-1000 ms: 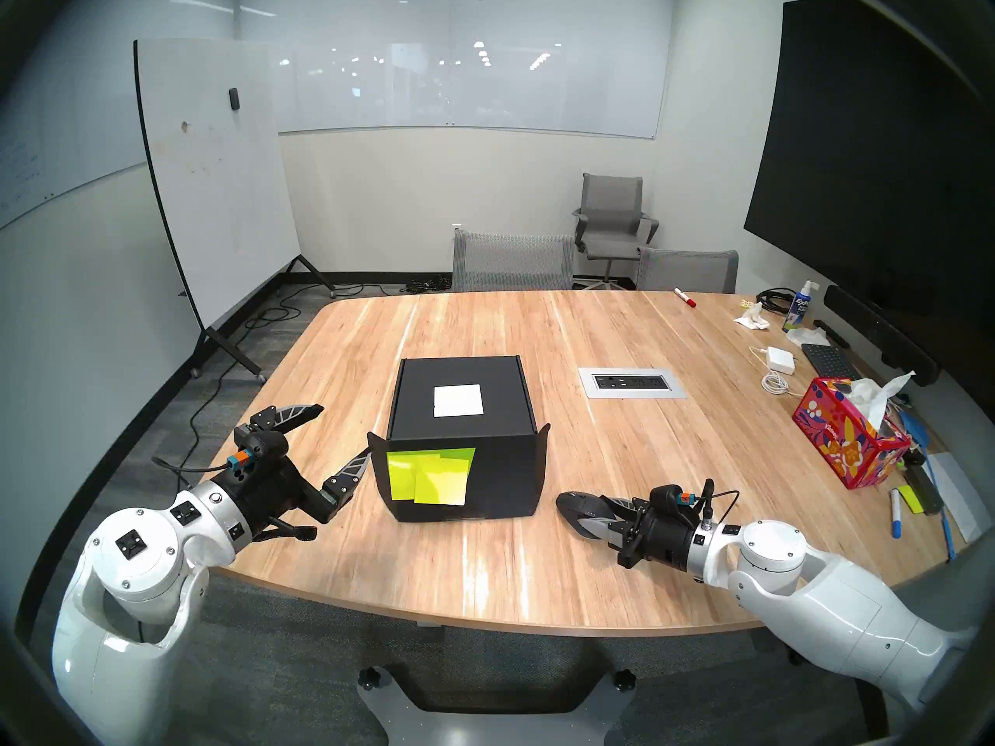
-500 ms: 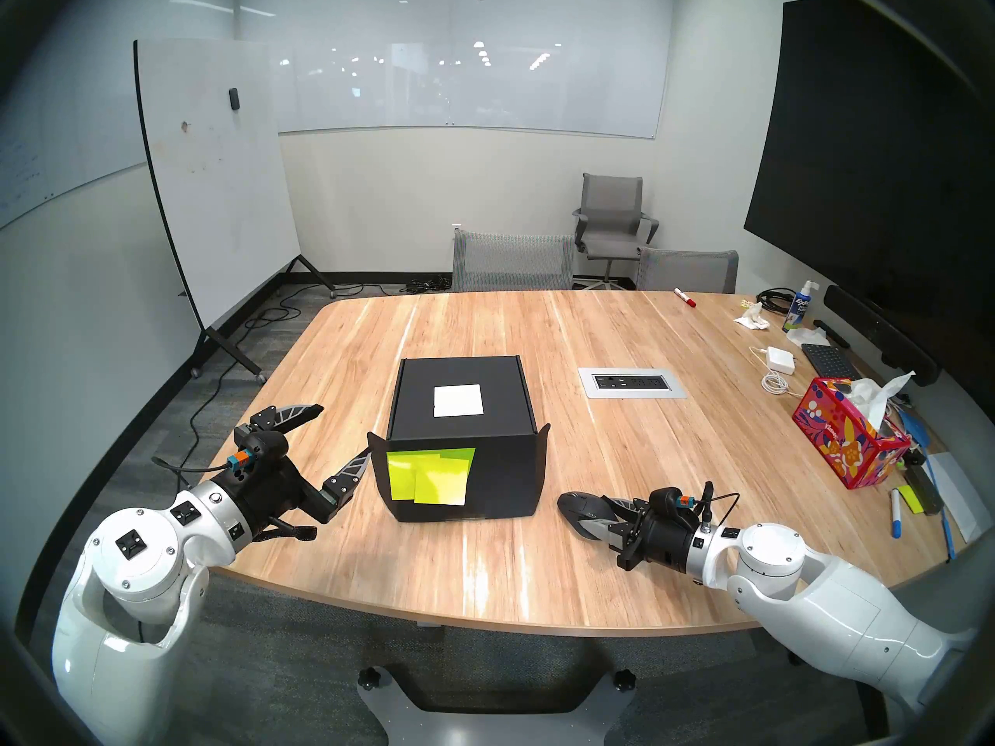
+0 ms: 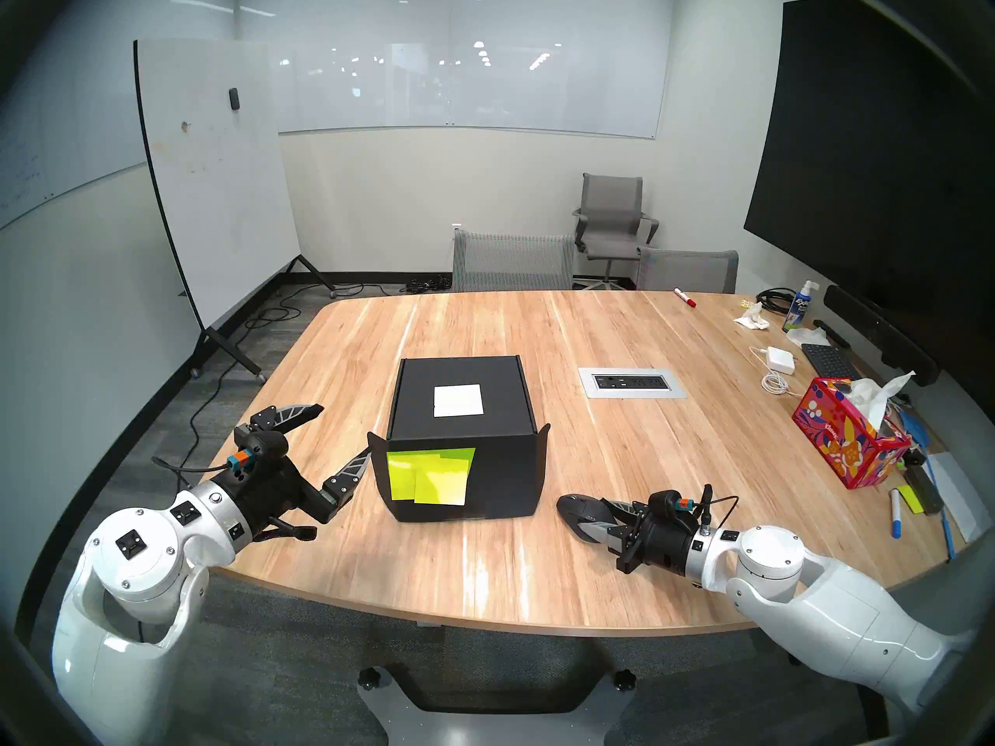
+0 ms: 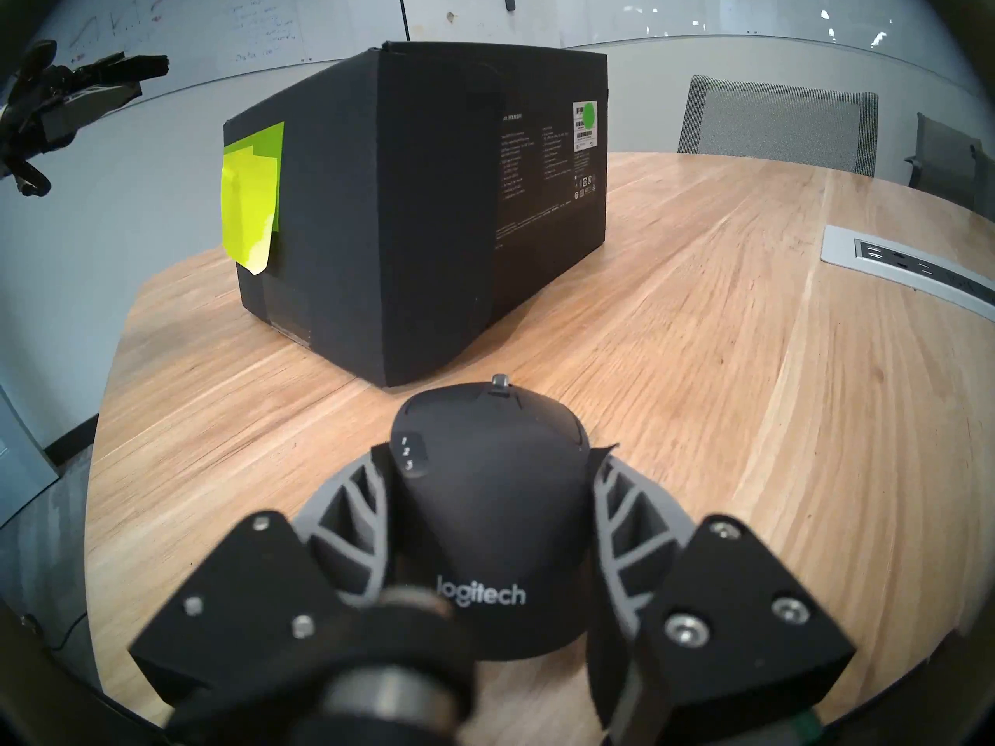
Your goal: Open the box and place the mouse inside
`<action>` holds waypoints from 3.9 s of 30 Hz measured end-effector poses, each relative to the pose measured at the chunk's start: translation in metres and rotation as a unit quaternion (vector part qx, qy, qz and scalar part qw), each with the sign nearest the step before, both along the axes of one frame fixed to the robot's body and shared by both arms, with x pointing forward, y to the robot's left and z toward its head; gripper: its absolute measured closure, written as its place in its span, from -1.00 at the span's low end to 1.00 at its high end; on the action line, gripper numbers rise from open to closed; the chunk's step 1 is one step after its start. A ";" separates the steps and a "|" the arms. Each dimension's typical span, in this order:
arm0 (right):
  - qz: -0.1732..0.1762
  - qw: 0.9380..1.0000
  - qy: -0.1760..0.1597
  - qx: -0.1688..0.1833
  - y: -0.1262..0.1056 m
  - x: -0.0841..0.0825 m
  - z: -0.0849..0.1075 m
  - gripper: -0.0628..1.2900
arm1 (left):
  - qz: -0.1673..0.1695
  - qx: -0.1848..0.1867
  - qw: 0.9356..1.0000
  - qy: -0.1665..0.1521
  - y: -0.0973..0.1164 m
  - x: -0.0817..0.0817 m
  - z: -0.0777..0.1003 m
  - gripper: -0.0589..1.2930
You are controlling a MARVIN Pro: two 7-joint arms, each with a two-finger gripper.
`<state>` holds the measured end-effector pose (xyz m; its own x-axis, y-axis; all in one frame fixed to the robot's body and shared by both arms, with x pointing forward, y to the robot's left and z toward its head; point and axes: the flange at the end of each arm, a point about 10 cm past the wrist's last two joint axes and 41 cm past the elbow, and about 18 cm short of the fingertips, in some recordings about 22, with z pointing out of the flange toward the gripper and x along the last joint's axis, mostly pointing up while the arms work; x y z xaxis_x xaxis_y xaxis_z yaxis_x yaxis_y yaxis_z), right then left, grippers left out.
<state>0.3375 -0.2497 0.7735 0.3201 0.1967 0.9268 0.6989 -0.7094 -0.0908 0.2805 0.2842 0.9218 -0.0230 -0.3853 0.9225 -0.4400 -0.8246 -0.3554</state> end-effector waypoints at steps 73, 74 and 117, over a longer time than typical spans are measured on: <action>0.013 0.998 -0.029 -0.059 0.017 -0.017 0.083 -0.85 | 0.000 0.000 1.000 0.000 0.000 0.000 0.000 -0.97; 0.014 0.998 -0.033 -0.059 0.018 -0.018 0.085 -0.85 | 0.000 0.000 1.000 0.000 0.000 0.000 0.000 -0.97; 0.015 0.994 -0.082 -0.077 0.031 -0.038 0.100 -0.85 | 0.000 0.000 1.000 0.000 0.000 0.000 0.000 -0.97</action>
<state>0.2999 -0.2187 0.8739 0.1579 0.3469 0.9245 0.7171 -0.6840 0.1342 0.2805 0.2842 0.9219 -0.0234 -0.3854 0.9224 -0.4399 -0.8246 -0.3557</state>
